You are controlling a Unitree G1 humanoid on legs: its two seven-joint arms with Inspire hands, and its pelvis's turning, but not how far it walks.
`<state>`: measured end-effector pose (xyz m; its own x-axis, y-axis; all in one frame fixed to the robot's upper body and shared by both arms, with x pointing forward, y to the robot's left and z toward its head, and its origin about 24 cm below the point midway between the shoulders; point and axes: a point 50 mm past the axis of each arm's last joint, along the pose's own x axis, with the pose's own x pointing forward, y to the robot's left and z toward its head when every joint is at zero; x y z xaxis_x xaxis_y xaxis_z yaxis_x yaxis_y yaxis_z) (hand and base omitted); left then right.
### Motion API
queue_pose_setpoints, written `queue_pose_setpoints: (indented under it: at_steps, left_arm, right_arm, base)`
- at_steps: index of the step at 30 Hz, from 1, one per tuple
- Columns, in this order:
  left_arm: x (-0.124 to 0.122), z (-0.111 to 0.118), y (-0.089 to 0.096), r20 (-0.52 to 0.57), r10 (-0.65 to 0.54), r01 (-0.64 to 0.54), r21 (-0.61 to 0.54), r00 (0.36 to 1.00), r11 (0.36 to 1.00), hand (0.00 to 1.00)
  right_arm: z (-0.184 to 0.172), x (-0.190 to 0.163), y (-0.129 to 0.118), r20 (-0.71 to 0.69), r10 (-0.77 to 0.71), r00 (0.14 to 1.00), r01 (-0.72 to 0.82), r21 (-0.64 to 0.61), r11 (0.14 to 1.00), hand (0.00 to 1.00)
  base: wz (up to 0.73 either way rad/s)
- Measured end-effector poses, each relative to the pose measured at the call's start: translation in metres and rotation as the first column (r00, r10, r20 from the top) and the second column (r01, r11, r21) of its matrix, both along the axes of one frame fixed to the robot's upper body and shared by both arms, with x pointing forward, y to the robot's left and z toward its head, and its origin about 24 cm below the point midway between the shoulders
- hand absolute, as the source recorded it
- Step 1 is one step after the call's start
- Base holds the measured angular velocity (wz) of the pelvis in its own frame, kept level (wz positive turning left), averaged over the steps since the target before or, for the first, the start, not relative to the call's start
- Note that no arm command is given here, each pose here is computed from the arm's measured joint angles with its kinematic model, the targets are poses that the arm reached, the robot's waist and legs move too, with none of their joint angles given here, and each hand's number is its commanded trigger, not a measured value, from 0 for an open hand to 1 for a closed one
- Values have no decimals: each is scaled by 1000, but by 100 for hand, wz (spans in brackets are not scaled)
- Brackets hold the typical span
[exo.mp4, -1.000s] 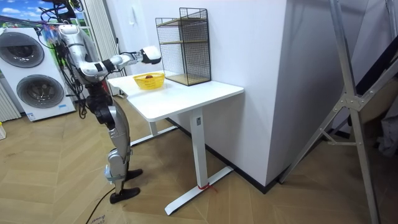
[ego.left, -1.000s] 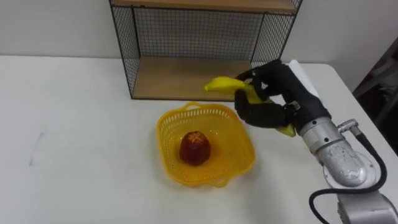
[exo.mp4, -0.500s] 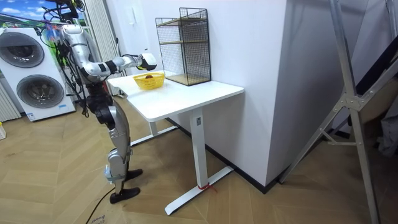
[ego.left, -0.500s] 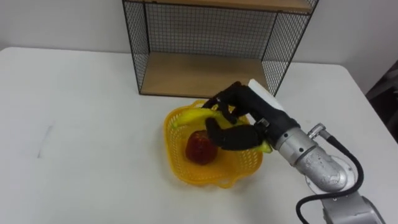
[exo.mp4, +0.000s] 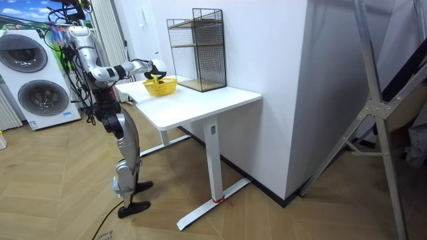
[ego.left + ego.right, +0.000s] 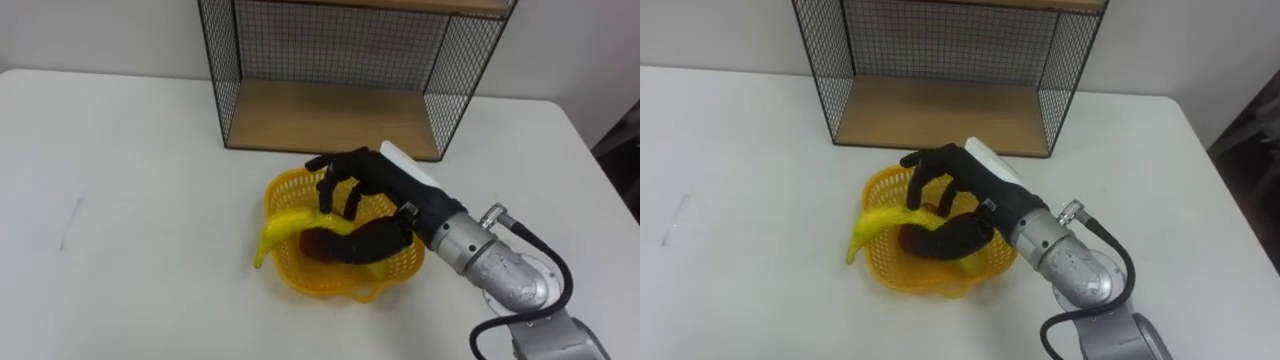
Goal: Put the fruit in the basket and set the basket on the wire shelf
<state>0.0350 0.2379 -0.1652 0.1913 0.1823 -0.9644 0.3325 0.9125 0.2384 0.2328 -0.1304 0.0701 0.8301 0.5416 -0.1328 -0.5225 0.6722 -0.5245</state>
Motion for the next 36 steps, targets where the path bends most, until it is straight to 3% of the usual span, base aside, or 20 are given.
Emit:
queue_pose_setpoints:
  at_steps: [27, 36]
  left_arm:
    - [-6, -2, 0, -37, 9, -9, 1, 999, 1000, 0]
    - [-12, -1, 6, -26, 95, -95, 5, 995, 995, 0]
  right_arm:
    - [-6, -4, -1, -23, -24, 999, 25, 17, 1000, 0]
    - [4, 1, -20, -51, -97, 994, 106, 219, 970, 0]
  base:
    - [0]
    - [0]
